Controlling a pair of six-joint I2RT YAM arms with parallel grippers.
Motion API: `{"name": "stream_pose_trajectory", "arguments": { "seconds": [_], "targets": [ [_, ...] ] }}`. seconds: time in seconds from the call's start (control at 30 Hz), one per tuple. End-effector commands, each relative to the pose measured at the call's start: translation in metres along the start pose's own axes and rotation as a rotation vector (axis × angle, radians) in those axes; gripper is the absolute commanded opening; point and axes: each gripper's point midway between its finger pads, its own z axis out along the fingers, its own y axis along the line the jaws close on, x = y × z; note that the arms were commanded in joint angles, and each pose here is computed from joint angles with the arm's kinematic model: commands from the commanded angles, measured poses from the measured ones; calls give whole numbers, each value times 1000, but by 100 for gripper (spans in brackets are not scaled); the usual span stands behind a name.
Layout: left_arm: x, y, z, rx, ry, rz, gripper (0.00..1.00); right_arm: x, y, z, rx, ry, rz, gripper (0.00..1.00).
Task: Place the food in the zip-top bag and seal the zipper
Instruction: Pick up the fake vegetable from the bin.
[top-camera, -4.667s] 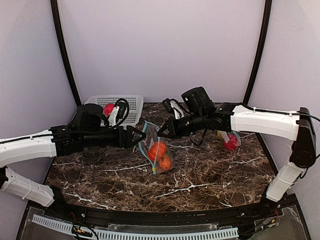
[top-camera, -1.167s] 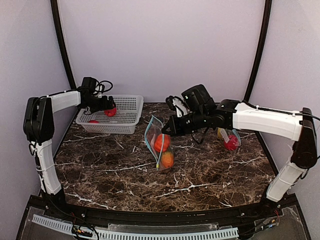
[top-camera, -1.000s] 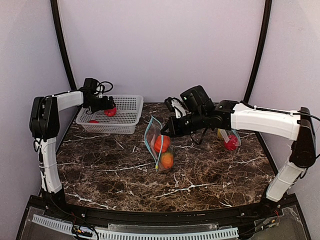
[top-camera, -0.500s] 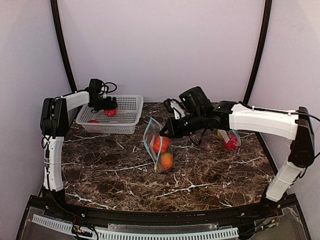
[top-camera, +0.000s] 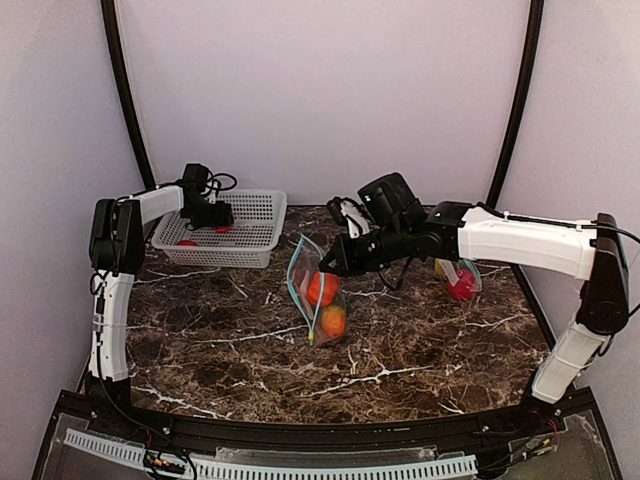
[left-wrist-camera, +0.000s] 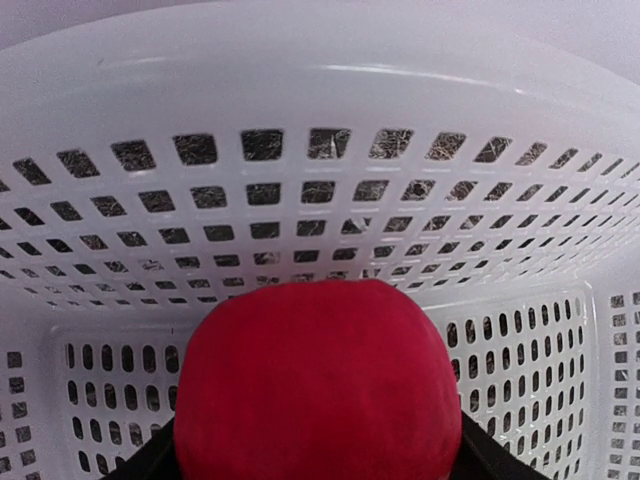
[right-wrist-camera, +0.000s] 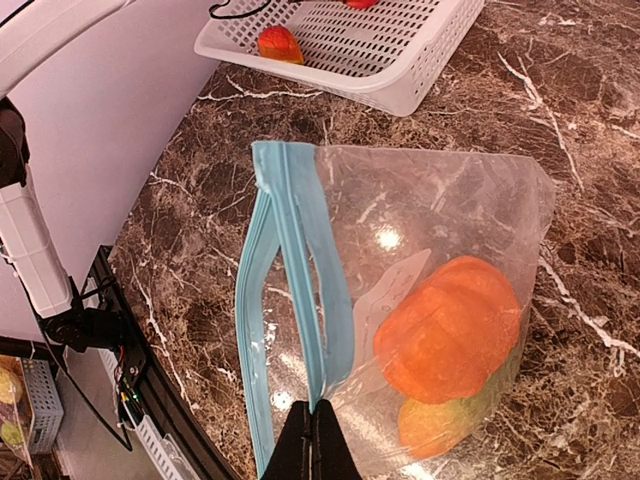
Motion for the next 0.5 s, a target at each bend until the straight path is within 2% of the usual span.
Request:
{"name": "stream_pose_trajectory", "arguments": {
  "seconds": [0.0,0.27,0.4,0.47],
  "targets": [
    [-8,4,-8,-18,-2,21,69,-7,10,2,-27,-12,-8,0],
    [-17,5,-20,-36,-8,45,58,-7,9,1,-23,-11,-7,0],
    [-41,-6,-50,-8,-77,42,57,-7,7,-1,-11,-16,-9,0],
    [-65,-14,-85,11,-161,38,57,-8,7,-1,-10,-18,-10,0]
  ]
}}
